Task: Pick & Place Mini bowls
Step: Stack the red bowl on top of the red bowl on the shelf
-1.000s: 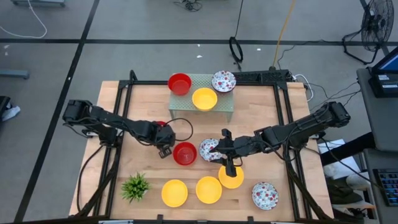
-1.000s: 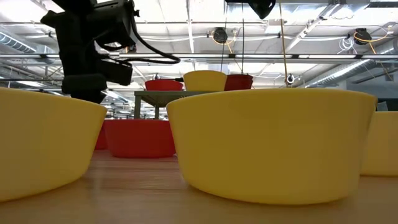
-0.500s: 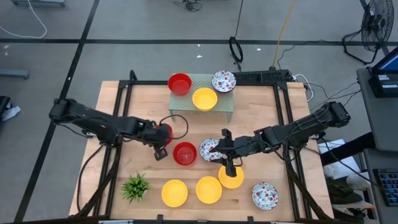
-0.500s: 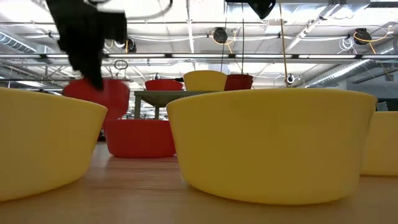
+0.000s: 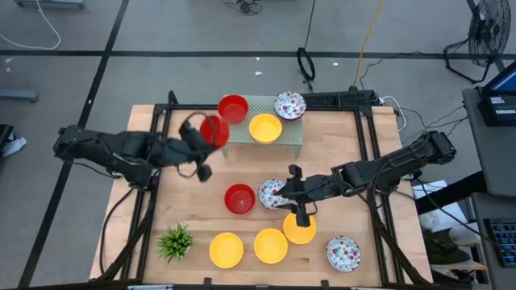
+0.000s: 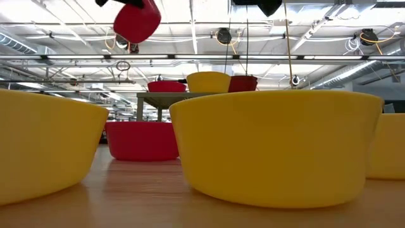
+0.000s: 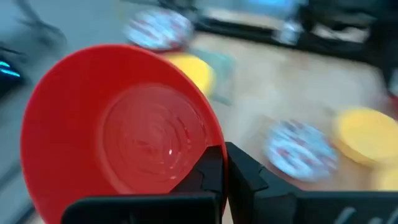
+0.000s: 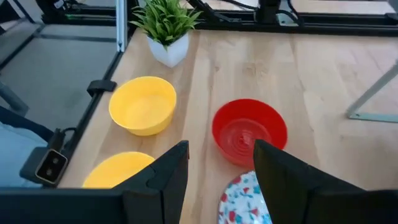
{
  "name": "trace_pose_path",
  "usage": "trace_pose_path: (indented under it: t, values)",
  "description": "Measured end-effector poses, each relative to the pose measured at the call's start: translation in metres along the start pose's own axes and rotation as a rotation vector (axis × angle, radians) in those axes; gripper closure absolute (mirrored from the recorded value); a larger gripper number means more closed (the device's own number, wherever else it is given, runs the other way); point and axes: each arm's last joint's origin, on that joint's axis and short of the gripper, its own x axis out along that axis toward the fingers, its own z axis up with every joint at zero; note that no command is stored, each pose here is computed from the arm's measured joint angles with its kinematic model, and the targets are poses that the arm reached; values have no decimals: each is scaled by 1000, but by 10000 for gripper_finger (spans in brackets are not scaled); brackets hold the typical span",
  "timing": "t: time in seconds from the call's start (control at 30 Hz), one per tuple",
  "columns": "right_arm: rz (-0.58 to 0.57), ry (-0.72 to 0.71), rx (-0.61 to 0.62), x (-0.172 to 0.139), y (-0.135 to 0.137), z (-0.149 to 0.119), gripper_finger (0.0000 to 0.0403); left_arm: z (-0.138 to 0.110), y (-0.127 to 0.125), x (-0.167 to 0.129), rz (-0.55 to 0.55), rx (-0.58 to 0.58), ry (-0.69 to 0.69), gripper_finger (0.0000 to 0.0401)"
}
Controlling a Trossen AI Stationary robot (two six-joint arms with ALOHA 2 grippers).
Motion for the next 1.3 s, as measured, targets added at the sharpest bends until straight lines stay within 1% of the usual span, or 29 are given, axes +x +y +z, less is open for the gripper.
trace_pose_path:
  t: [0.1,0.2,0.4,0.53,0.6,0.7,0.77,0.87,1.3]
  values:
    - [-13,18,2,-9,-4,0,236,7,14,14,86,38,-2,397]
    - [-24,4,15,-19,-9,3,236,11,32,34,125,47,30,398]
    - [-43,-22,34,-28,-17,7,236,18,69,79,110,5,69,398]
    - [-59,-2,40,-27,-22,6,236,18,88,102,143,-4,87,397]
    - [-68,10,43,-27,-25,5,236,14,95,111,159,7,125,395]
    - [-82,47,44,-27,-28,1,236,10,99,122,134,4,153,397]
    - [-88,51,47,-26,-30,1,236,9,100,126,111,2,169,398]
    - [-95,50,52,-26,-33,1,236,8,100,131,104,17,174,392]
    - [-103,50,58,-26,-35,2,236,8,99,131,107,36,171,383]
